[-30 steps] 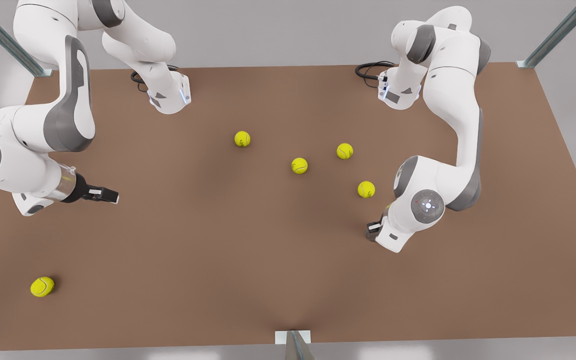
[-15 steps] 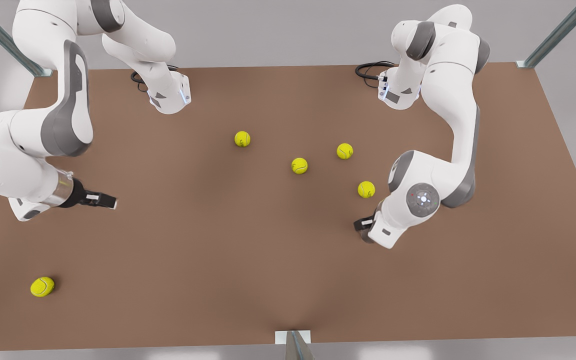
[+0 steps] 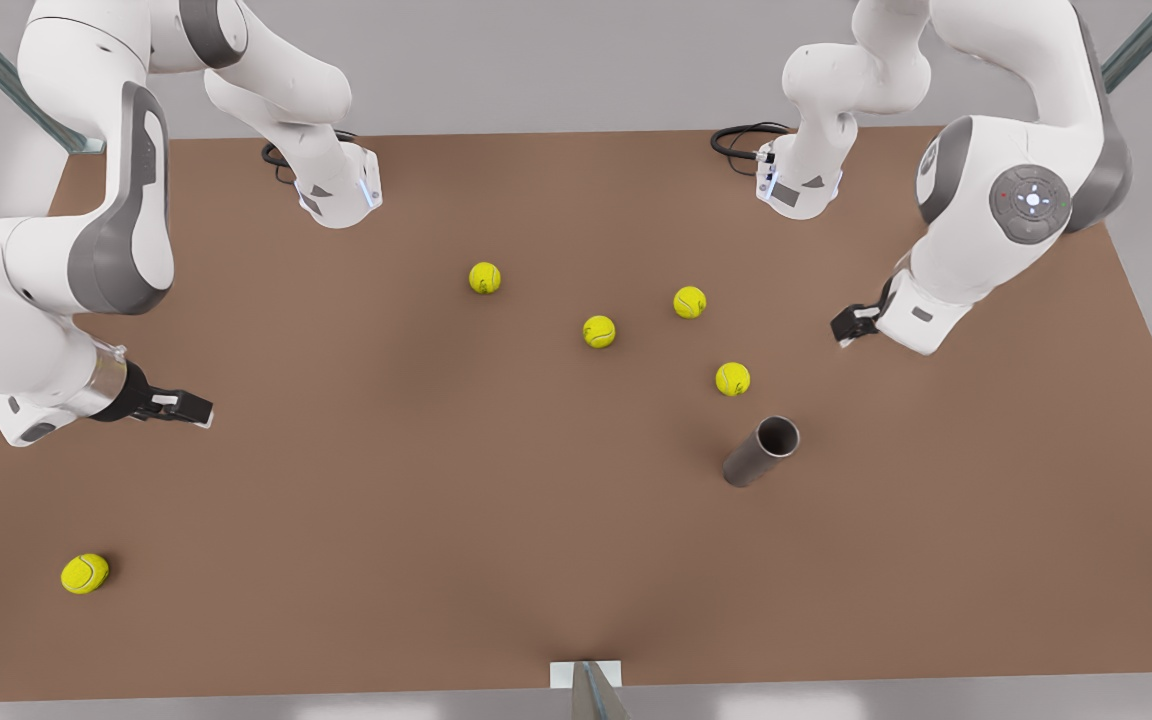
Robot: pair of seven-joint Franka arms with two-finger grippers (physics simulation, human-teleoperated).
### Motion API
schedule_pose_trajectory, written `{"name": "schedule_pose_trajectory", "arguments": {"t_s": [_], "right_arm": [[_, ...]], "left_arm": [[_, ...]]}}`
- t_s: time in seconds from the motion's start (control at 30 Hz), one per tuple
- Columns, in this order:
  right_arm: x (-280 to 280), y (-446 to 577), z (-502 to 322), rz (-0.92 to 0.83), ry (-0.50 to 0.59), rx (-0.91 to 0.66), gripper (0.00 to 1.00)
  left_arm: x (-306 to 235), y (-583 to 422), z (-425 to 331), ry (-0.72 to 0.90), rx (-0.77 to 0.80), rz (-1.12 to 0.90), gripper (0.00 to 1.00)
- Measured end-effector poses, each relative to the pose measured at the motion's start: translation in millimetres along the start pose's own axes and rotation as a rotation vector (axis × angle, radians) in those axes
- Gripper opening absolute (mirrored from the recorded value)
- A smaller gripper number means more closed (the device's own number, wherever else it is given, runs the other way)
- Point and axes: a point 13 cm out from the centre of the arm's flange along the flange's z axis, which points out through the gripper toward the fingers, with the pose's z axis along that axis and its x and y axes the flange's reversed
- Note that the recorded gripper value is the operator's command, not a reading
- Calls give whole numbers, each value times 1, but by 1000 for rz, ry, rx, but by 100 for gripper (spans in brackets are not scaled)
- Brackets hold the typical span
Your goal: Put the tennis tube upright
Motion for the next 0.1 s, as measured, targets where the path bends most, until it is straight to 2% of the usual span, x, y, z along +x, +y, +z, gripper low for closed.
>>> {"name": "schedule_pose_trajectory", "arguments": {"t_s": [0.1], "right_arm": [[-1, -2, 0, -2, -2, 1, 100]], "left_arm": [[-1, 12, 3, -9, -2, 36, 100]]}}
